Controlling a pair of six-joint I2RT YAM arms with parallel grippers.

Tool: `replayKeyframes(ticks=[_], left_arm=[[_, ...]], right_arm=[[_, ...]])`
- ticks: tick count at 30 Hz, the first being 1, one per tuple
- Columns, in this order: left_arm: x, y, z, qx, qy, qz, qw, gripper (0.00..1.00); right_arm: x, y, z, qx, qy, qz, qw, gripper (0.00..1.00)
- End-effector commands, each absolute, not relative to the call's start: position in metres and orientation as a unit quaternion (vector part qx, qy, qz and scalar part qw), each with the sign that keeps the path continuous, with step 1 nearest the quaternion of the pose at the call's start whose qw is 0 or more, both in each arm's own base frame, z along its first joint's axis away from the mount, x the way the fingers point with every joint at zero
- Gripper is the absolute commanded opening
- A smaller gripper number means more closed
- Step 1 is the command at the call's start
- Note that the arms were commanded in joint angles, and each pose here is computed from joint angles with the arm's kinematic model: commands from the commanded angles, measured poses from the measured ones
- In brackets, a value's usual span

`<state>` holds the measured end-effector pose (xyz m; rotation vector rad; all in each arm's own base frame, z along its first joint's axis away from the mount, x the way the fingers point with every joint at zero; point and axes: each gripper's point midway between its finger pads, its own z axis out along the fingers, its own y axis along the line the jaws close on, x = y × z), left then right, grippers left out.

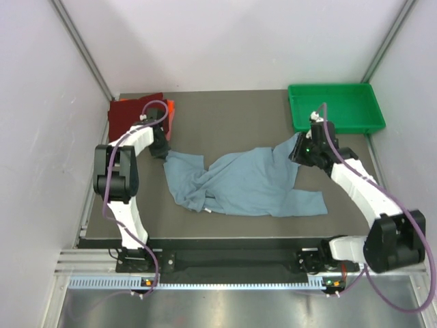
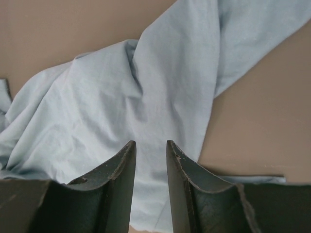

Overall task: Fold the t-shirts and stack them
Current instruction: Flatten the tshirt out

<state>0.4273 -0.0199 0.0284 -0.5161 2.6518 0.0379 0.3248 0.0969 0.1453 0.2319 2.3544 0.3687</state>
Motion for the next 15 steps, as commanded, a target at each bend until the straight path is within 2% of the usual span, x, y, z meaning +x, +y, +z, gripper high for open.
replayKeyframes(ticks=[1, 7, 11, 13, 15], left_arm=[[0.393, -0.011, 0.07, -0.214, 0.95, 0.039, 0.224, 0.0], [0.367, 0.016, 0.099, -0.215, 0.94, 0.081, 0.254, 0.0], [0.366, 0.012, 0.101, -0.216, 0.939, 0.054, 0.26, 0.0], [0.38, -0.005, 0.1, -0.182, 0.945, 0.004, 0.273, 0.0], [0.384, -0.023, 0.091, -0.169, 0.95, -0.042, 0.258, 0.22]], right_arm=[[0.356, 0.106, 0.15, 0.099, 0.912, 0.122, 0.379, 0.32], [0.4, 0.135, 0.145, 0.065, 0.927, 0.103, 0.355, 0.38], [0.417, 0.146, 0.144, 0.053, 0.931, 0.09, 0.35, 0.39], [0.422, 0.155, 0.142, 0.046, 0.933, 0.094, 0.343, 0.39], [0.422, 0.162, 0.141, 0.038, 0.934, 0.1, 0.341, 0.39]])
